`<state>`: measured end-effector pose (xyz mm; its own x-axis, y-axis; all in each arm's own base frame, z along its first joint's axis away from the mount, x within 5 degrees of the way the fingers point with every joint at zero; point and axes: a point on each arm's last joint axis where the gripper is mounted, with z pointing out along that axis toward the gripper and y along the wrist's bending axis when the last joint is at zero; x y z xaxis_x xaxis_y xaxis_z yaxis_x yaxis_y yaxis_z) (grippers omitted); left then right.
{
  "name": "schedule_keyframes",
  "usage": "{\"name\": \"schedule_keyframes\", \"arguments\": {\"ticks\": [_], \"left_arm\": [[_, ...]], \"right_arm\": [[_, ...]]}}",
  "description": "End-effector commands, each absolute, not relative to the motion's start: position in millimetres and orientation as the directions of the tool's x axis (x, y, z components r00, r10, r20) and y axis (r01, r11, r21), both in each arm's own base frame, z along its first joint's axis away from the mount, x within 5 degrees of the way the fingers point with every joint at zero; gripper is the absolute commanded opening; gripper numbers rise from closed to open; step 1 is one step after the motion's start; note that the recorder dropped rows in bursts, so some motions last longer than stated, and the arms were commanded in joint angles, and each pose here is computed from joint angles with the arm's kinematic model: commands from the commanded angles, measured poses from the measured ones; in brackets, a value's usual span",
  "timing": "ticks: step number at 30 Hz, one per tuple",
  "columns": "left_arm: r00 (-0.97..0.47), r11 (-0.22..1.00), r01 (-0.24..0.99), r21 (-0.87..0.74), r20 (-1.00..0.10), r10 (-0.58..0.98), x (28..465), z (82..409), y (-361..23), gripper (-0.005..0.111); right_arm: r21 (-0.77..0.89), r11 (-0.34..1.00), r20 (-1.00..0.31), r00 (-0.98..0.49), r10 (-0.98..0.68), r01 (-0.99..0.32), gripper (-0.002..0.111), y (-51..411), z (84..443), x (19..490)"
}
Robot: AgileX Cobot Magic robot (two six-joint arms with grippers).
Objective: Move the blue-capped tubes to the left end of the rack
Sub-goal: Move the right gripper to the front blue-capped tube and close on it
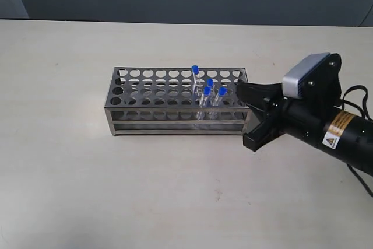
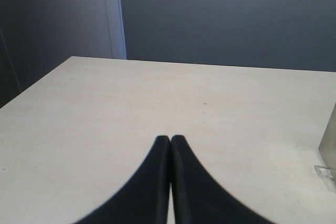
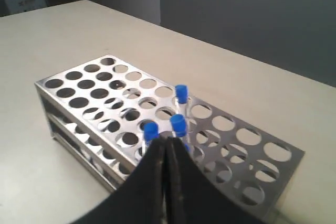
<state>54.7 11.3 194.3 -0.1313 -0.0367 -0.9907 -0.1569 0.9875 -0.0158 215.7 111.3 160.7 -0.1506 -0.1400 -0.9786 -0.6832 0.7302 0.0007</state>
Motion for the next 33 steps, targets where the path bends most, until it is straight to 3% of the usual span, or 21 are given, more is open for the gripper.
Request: {"name": "schedule_keyframes", "arguments": {"ticks": [1, 5, 7, 33], "left_arm": [[-0.126, 0.989, -0.148, -0.02, -0.991, -0.039, 55, 194, 11, 0.0], [-0.126, 0.989, -0.148, -0.02, -0.991, -0.039, 55, 194, 11, 0.0], [-0.126, 0.989, -0.148, -0.02, -0.991, -0.039, 55, 194, 11, 0.0], [-0.126, 0.989, -0.148, -0.02, -0.991, -0.039, 55, 194, 11, 0.0]], "right_arm": [[-0.066, 0.616, -0.987, -0.038, -0.154, -0.785, 0.017, 122, 162, 208], [-0.065, 0.658, -0.982, -0.07, -0.177, -0.75, 0.046, 118, 158, 211], [-0.071, 0.666, -0.98, -0.071, -0.184, -0.742, 0.051, 117, 157, 213], [-0.021, 0.72, -0.97, -0.16, -0.182, -0.694, 0.051, 128, 123, 262]]}}
